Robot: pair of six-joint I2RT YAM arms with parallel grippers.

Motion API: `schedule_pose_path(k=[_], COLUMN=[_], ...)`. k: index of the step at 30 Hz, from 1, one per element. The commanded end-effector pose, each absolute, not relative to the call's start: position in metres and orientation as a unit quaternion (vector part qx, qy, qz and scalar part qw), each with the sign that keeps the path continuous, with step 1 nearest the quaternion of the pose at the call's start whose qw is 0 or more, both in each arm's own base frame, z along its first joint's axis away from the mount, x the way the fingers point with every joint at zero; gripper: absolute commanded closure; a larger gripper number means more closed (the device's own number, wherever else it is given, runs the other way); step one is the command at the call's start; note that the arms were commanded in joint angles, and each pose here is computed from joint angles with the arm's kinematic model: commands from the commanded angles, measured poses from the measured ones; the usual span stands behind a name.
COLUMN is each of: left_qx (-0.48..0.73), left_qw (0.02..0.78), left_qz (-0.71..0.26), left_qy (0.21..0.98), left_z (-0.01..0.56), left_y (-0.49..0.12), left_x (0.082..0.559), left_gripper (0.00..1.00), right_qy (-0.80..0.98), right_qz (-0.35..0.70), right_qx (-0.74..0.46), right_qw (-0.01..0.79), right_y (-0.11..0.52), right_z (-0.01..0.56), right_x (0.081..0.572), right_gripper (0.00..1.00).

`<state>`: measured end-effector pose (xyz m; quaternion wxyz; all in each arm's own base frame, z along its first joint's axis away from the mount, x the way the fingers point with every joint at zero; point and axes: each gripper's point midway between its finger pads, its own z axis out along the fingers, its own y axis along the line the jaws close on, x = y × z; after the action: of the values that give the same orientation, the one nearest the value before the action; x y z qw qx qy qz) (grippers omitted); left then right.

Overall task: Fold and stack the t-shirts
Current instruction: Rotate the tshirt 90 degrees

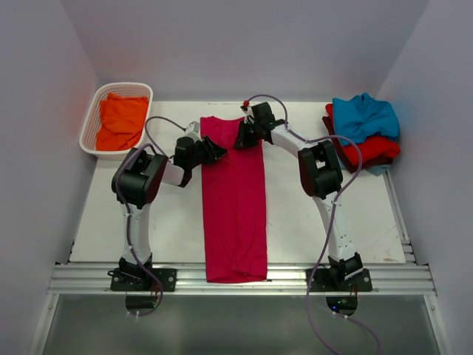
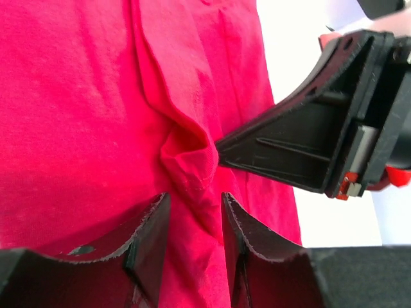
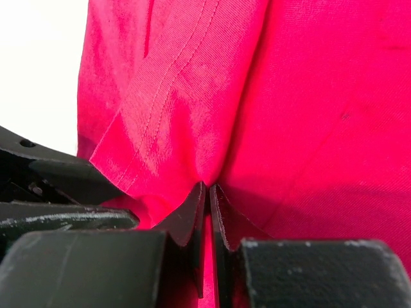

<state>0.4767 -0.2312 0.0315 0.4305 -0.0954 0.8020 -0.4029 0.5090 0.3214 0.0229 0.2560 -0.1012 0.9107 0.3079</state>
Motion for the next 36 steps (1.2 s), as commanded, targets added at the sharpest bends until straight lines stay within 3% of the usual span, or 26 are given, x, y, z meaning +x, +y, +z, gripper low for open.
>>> schedule_pose_path(k=[1, 9, 27, 31, 36], left_qx=[-0.113, -0.129, -0.102, -0.1, -0.098], left_qw=[0.455, 0.46, 0.469, 0.473, 0.486], left_qz=[-0.355, -0.33, -0.411, -0.409, -0.403], left_qy=[0.809, 0.815, 0.775, 0.774, 0.769], left_z=[0.04, 0.029, 0.038, 0.047, 0.063], left_y=[-0.214, -0.207, -0.232, -0.229, -0.224], left_x=[0.491, 0.505, 0.514, 0.506, 0.501], left_gripper=[0.58, 0.59, 0.62, 0.66, 0.82], right_qy=[0.932, 0.934, 0.934, 0.935, 0.935], right_qz=[0.269, 0.268, 0.267, 0.267, 0.268], right_qx=[-0.084, -0.083, -0.08, -0.08, -0.08], right_qw=[0.227, 0.224, 0.221, 0.22, 0.217], right_y=[0.298, 0.297, 0.294, 0.294, 0.294], right_z=[0.001, -0.002, -0.005, -0.006, -0.009], right_x=[0.499, 0.498, 0.499, 0.499, 0.499], right_gripper=[0.95, 0.95, 0.97, 0.97, 0.98])
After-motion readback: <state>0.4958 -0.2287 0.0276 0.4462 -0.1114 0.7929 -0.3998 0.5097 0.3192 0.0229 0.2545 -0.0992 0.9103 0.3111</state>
